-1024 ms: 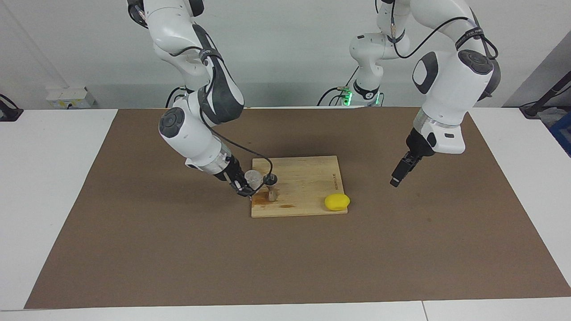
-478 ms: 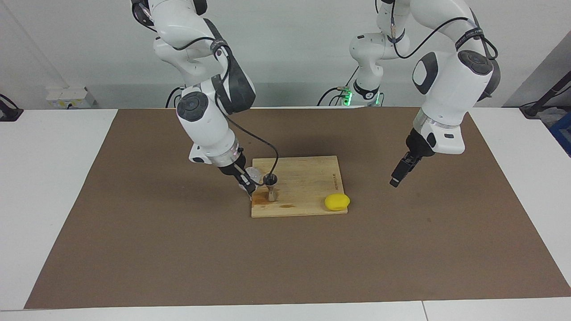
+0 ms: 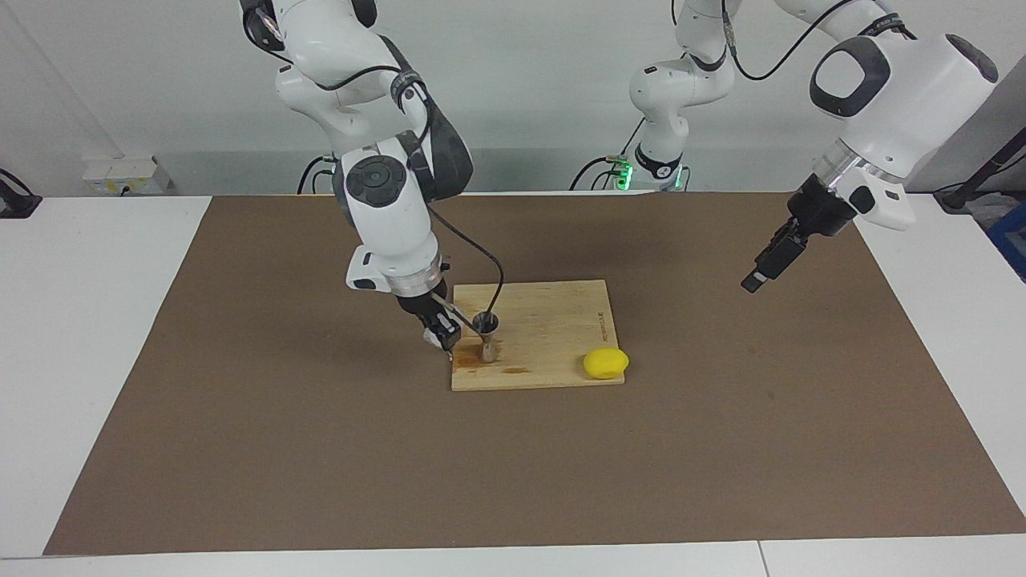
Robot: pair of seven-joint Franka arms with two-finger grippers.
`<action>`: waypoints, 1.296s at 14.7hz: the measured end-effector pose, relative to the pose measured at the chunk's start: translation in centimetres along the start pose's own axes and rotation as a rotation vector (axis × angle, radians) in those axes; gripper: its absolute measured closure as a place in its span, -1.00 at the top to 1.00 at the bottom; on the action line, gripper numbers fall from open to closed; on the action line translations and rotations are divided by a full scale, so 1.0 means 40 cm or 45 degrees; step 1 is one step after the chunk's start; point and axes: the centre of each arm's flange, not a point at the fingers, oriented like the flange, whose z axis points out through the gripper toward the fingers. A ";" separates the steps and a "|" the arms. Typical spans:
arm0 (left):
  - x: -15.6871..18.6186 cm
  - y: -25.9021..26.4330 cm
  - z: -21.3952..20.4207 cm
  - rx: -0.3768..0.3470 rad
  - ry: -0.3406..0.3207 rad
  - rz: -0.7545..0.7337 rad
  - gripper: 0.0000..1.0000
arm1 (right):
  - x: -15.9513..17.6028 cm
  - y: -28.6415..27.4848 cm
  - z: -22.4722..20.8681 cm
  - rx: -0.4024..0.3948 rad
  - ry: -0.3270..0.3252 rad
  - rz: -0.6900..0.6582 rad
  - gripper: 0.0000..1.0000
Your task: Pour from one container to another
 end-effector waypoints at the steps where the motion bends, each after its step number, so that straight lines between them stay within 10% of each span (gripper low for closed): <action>1: -0.003 -0.008 0.015 0.056 0.009 0.097 1.00 | -0.014 -0.005 0.001 -0.011 0.029 -0.028 -0.01; 9: 0.019 -0.101 0.024 0.418 -0.032 0.917 1.00 | -0.090 -0.036 -0.001 -0.051 0.180 -0.174 -0.01; 19: -0.069 -0.083 -0.192 0.444 -0.029 1.029 1.00 | -0.153 -0.062 -0.005 -0.057 0.318 -0.301 -0.01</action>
